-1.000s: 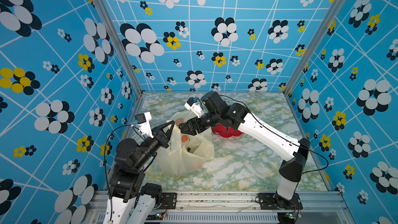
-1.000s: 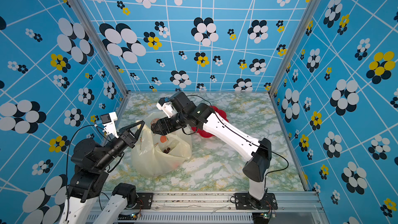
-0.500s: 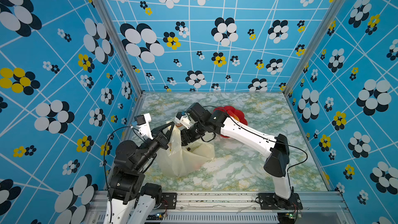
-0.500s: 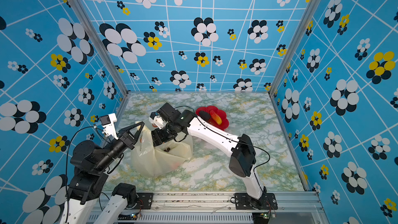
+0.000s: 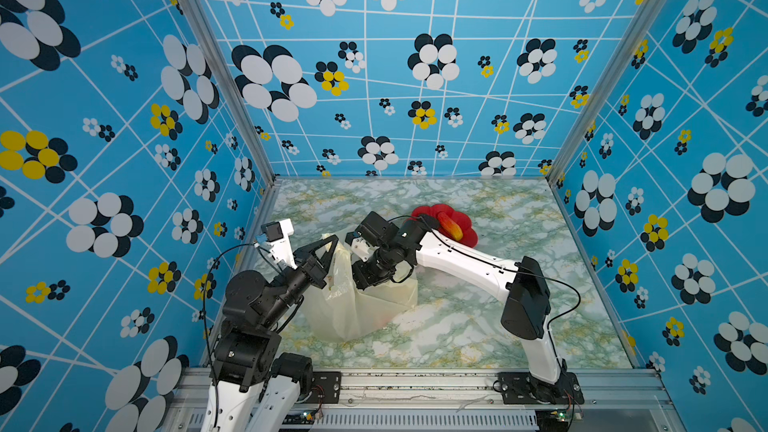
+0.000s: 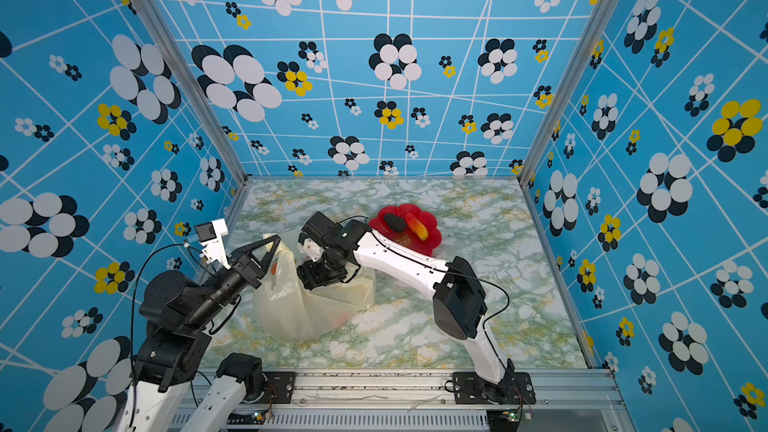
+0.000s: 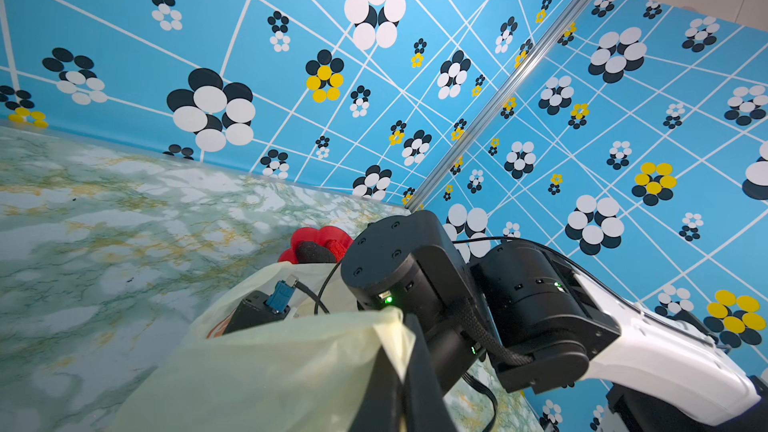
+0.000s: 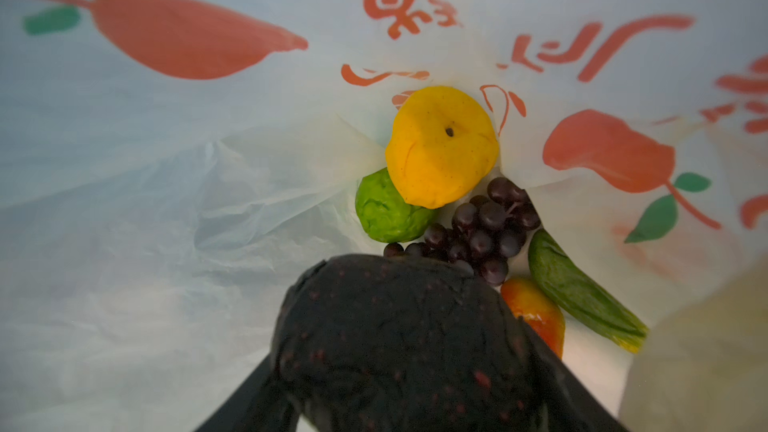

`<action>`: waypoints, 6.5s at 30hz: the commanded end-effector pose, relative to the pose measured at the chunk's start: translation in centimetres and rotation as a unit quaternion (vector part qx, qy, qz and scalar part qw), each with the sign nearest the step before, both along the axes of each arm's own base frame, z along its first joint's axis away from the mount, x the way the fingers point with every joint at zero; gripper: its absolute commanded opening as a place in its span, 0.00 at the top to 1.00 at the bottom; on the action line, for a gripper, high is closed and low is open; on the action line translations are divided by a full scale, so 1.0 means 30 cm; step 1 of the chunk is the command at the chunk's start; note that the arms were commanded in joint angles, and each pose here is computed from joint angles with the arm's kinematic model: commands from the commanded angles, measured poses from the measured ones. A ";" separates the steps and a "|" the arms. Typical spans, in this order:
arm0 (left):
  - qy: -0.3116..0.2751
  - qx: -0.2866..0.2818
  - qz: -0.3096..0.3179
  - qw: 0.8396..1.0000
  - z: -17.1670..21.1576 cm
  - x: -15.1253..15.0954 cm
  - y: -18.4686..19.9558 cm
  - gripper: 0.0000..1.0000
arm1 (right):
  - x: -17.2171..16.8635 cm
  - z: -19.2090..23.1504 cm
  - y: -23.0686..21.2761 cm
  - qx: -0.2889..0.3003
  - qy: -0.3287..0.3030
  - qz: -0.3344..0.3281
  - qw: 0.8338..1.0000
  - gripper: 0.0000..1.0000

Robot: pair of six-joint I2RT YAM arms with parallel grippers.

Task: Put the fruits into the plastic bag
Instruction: 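Carry the dark fruit with the right gripper into the bag mouth, then lower the dark fruit into the bag and open the right gripper, then withdraw the right gripper from the bag back over the red plate, then lower the right gripper onto the remaining dark fruit and close, then lift the dark fruit with the right gripper and carry it toward the bag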

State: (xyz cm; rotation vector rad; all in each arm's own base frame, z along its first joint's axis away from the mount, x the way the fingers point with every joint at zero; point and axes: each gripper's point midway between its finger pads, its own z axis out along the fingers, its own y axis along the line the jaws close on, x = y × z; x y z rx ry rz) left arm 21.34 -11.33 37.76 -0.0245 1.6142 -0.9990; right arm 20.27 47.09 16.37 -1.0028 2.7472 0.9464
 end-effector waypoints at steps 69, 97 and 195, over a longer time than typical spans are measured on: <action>0.007 -0.027 0.041 0.999 -0.004 0.012 0.044 1.00 | 0.313 0.354 -0.463 -0.146 -0.392 -0.196 0.887 0.01; 0.016 -0.039 0.034 0.999 -0.007 0.036 0.033 1.00 | 0.300 0.870 -0.767 0.130 -0.428 -0.339 0.828 0.01; 0.027 -0.025 0.066 0.997 -0.046 0.020 0.074 1.00 | 0.835 -0.107 -0.669 0.077 0.051 -0.514 0.853 0.38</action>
